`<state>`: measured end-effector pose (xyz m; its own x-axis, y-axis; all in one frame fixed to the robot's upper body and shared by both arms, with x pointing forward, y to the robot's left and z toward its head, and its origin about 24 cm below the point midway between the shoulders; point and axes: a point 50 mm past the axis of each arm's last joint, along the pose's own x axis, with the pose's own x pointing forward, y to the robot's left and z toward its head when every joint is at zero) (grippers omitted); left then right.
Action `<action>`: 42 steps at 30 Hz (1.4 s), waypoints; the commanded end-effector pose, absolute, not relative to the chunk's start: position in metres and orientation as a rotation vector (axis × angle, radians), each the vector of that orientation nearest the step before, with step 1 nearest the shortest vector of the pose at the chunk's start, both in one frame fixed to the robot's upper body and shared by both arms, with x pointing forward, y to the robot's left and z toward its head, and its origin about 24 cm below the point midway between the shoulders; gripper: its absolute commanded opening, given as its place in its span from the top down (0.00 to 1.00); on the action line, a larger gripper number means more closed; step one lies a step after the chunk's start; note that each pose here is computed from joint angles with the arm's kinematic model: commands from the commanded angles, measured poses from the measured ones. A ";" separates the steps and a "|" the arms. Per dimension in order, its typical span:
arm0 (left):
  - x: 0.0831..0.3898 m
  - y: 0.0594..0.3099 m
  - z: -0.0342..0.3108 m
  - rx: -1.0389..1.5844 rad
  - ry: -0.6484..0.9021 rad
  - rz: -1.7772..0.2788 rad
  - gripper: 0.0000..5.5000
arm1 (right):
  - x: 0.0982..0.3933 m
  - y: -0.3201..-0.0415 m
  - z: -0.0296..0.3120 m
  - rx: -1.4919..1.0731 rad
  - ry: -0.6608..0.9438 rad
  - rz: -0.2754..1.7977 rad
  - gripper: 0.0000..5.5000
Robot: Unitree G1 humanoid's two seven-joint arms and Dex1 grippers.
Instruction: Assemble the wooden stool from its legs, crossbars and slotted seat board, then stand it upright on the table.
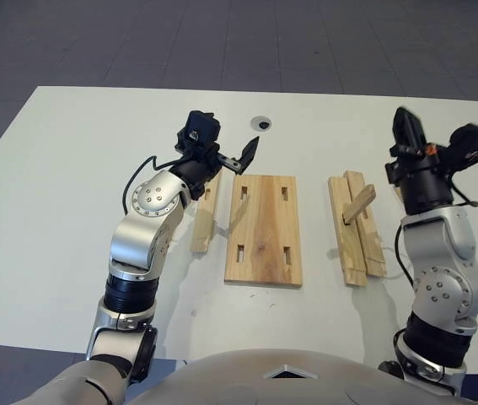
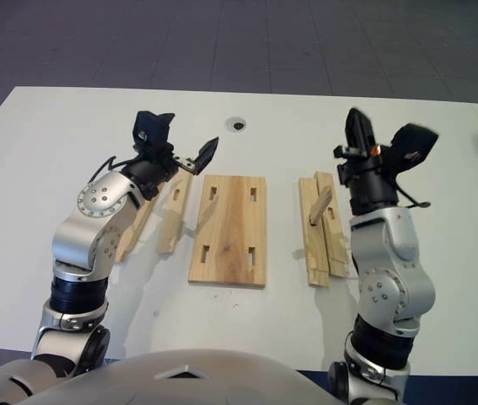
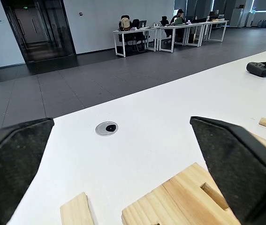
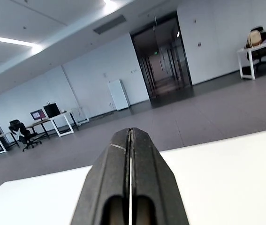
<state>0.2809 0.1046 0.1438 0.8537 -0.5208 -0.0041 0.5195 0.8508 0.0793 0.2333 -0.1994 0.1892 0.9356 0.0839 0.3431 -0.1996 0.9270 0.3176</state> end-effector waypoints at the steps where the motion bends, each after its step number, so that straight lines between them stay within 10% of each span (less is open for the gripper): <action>1: 0.282 0.109 0.142 0.082 -0.003 -0.526 0.02 | 0.231 -0.198 0.214 0.302 -0.397 0.178 1.00; 14: 0.284 0.109 0.144 0.084 -0.011 -0.518 0.02 | 0.234 -0.192 0.159 0.318 -0.151 0.191 1.00; 26: 0.284 0.110 0.144 0.083 -0.010 -0.507 0.02 | 0.237 -0.188 0.205 0.263 -0.352 0.241 1.00; 35: 0.282 0.107 0.154 0.083 -0.044 -0.516 0.02 | 0.212 -0.202 0.085 0.273 0.125 0.183 1.00; 42: 0.276 0.099 0.145 0.063 -0.010 -0.549 0.02 | 0.208 -0.200 0.099 0.301 0.024 0.189 1.00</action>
